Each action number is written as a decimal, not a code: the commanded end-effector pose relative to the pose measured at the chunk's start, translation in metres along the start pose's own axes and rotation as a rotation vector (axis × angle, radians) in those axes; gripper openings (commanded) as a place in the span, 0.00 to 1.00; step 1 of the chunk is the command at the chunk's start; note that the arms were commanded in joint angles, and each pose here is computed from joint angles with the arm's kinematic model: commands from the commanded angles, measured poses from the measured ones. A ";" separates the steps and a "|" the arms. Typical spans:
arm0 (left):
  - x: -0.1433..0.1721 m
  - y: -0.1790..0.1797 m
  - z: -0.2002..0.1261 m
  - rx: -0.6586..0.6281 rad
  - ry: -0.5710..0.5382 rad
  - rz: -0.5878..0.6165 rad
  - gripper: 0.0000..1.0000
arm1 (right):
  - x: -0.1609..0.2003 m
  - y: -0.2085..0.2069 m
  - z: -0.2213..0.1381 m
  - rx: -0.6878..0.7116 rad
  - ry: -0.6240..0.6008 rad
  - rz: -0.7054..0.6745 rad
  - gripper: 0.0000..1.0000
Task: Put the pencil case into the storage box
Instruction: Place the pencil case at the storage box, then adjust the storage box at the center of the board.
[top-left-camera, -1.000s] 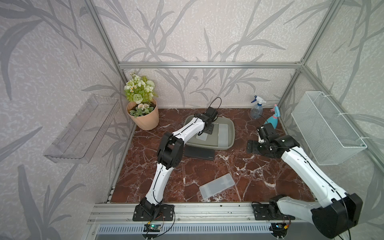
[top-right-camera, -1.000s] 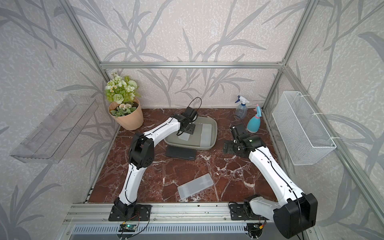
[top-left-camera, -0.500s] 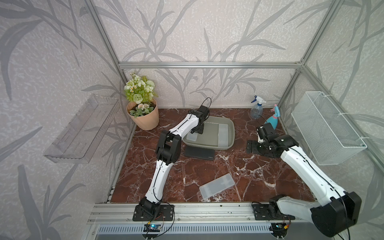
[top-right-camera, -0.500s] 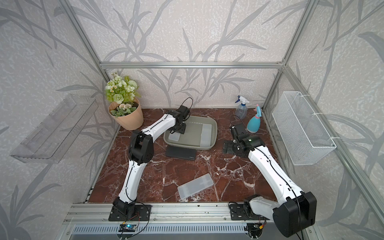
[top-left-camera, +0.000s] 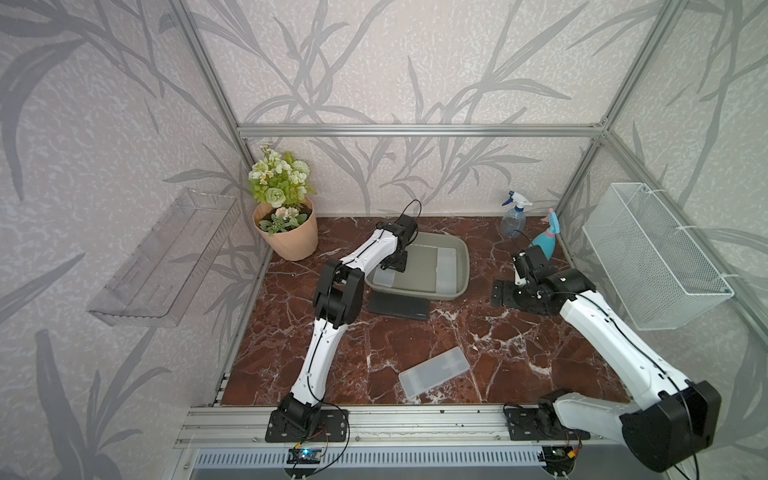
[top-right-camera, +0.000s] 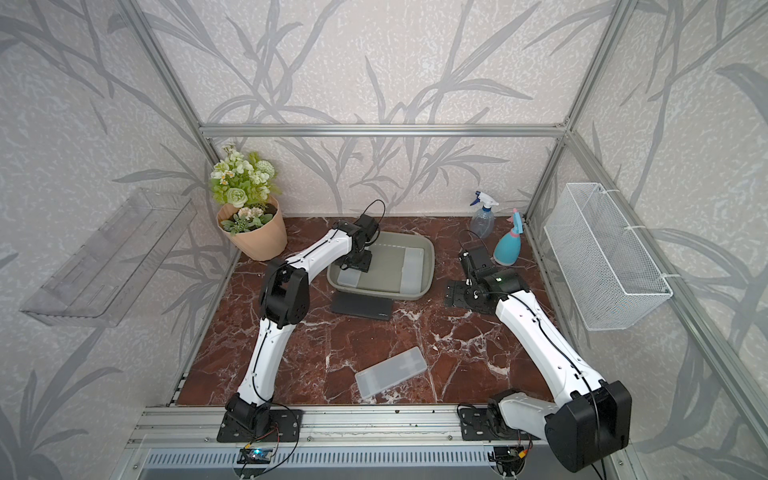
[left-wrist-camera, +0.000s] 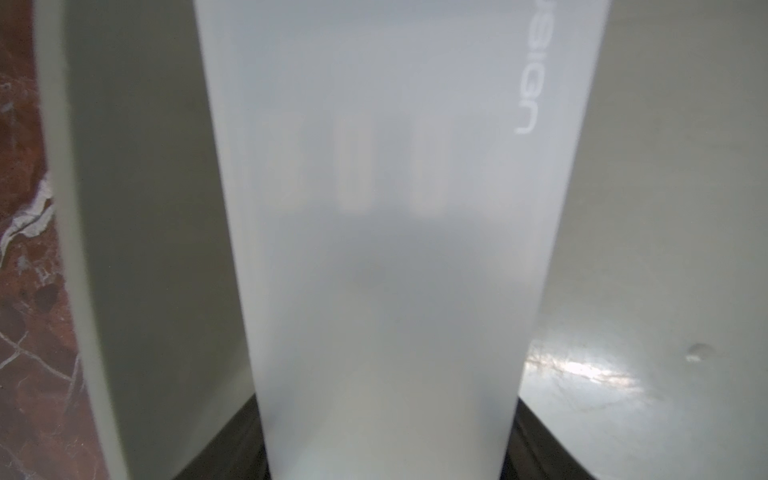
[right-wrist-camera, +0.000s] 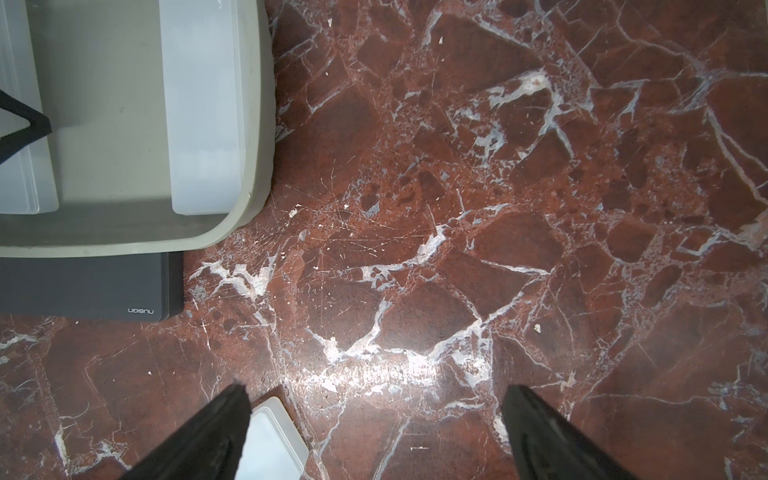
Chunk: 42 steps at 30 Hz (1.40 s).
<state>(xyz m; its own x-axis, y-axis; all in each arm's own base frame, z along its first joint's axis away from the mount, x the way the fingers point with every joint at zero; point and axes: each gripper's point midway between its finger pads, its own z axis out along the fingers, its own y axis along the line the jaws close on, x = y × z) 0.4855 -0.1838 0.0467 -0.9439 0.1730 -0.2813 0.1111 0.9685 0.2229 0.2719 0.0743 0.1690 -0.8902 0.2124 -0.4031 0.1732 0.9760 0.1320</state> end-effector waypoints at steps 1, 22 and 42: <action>0.000 0.008 -0.005 -0.007 0.005 0.001 0.77 | -0.003 0.000 0.000 0.000 -0.008 0.014 0.99; 0.049 0.100 -0.158 0.003 -0.325 -0.326 0.45 | 0.002 0.032 -0.004 -0.193 -0.004 -0.058 0.99; 0.147 0.068 -0.034 0.696 -0.151 -0.888 0.00 | 0.030 0.154 0.080 -0.805 0.393 0.491 0.00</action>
<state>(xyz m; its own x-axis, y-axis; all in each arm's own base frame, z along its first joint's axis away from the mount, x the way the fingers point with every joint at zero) 0.3115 -0.0792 0.0297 -0.7609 -0.6148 -0.2075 -0.4584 0.7356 -0.4987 0.2854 0.2046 0.0839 -0.9251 0.3730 0.0705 0.3068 0.6252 0.7177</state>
